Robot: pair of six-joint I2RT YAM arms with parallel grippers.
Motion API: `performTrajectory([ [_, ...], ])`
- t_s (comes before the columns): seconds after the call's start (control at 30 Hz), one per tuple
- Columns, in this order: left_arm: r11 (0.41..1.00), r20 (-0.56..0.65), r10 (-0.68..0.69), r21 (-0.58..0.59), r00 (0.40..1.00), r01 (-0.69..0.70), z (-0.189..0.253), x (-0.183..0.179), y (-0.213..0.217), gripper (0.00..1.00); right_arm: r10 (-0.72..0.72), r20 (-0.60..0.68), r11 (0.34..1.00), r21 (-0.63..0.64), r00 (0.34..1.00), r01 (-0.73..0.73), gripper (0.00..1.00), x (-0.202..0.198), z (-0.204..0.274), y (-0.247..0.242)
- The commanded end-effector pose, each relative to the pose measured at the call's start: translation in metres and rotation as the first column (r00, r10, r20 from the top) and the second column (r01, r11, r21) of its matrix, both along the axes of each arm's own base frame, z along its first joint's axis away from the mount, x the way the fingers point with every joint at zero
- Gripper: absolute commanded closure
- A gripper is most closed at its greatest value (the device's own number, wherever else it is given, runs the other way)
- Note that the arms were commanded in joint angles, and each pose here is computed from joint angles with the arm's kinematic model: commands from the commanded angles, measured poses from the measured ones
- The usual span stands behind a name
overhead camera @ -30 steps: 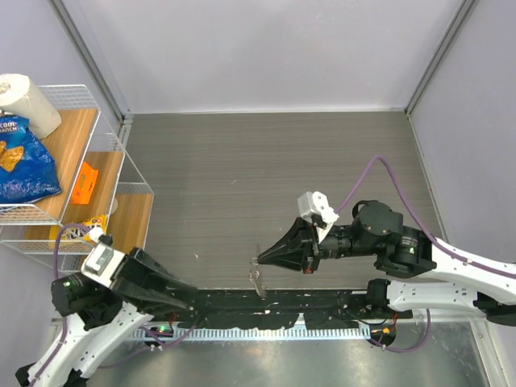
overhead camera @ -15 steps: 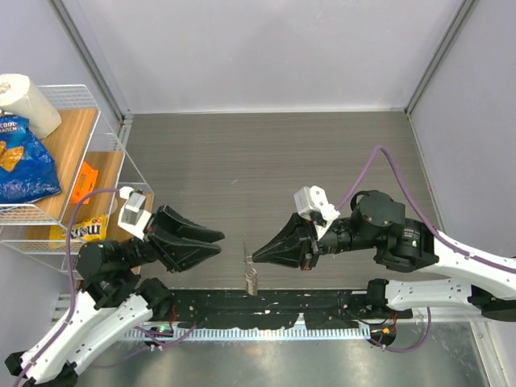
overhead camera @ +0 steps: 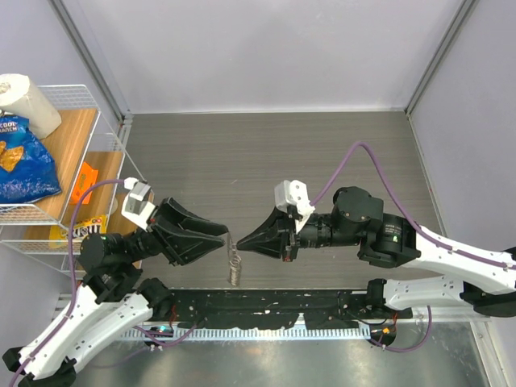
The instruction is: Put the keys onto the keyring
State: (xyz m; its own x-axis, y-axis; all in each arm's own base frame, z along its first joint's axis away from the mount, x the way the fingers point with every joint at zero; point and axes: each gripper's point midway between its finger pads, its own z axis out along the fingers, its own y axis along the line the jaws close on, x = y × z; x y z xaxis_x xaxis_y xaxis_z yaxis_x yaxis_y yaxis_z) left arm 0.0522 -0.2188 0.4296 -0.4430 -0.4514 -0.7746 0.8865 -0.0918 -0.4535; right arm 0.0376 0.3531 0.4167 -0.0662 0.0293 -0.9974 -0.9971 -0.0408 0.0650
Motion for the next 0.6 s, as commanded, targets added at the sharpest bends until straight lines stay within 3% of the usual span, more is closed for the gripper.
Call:
performTrajectory([
  [0.0,0.999,0.041,0.000,-0.050,0.999,0.002,0.016,-0.007,0.006,0.60,-0.054,0.025,0.979,0.199,0.998,0.048,0.94,0.005,0.065,-0.011],
  [0.57,0.997,0.068,-0.034,-0.065,0.997,0.039,0.018,-0.015,0.009,0.66,-0.075,-0.040,0.964,0.254,0.996,0.083,0.95,0.012,0.080,-0.001],
])
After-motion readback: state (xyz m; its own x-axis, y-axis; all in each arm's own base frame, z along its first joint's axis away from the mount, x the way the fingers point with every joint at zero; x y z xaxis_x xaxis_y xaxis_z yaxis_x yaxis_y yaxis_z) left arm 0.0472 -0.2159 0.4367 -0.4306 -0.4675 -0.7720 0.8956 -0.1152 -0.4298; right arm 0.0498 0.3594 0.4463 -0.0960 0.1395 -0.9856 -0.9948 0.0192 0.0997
